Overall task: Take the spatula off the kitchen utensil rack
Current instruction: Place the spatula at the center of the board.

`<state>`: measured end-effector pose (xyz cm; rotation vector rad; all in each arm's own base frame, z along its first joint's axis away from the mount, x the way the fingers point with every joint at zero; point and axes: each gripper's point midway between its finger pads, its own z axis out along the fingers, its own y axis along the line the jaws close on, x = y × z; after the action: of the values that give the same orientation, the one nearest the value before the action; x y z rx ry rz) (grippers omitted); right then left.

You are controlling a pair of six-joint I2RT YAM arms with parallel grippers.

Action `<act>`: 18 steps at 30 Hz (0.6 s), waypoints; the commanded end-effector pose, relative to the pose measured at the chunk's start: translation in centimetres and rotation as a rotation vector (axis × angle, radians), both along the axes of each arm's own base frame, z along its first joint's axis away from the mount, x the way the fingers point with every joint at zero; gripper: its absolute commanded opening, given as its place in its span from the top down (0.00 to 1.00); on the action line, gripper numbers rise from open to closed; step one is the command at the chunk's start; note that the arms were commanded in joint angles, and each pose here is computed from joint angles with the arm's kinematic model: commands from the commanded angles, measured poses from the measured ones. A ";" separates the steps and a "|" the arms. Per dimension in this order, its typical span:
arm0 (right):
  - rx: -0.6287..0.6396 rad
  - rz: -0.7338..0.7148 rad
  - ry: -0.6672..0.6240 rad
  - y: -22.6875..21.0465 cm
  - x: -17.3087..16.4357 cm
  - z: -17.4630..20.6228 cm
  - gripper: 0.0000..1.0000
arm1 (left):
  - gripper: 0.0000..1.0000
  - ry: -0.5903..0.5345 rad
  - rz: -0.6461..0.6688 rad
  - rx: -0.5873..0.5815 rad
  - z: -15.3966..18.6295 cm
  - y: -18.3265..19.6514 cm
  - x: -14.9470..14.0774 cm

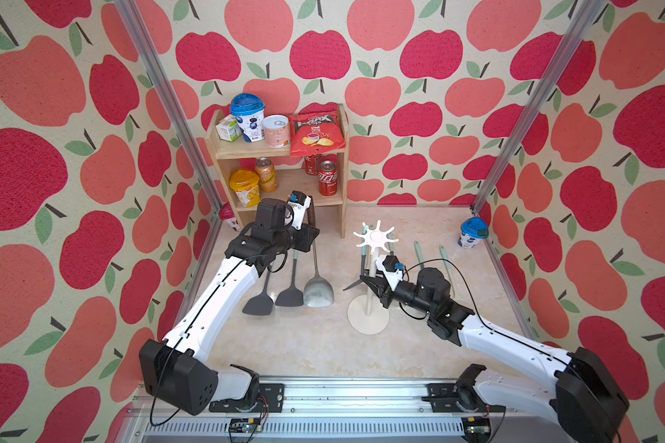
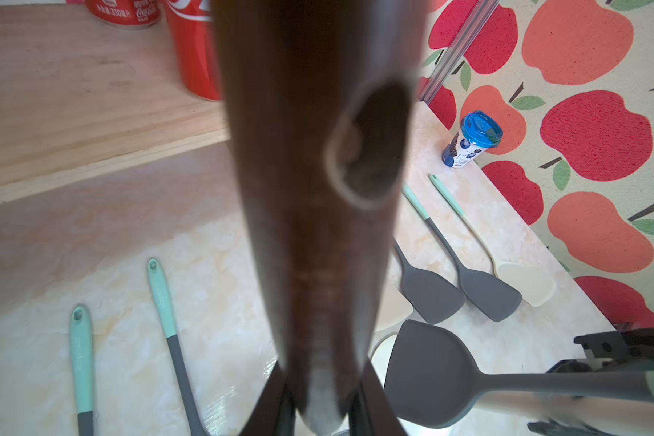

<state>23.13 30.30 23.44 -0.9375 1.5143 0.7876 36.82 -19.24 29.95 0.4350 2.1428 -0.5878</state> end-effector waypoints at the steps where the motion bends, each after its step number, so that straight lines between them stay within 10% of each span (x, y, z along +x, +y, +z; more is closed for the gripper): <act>1: -0.097 0.017 0.097 -0.8 -1.2 -3.6 1.00 | 1.00 0.001 -0.009 -0.032 1.2 -0.4 0.9; 18: -0.046 0.037 0.084 -2.3 -3.3 -2.1 1.00 | 1.00 0.185 -0.085 -0.006 -4.9 -2.3 4.3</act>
<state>20.97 28.43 23.46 -0.9550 1.5196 0.7917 40.71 -20.93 23.45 0.4506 2.3430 -0.6625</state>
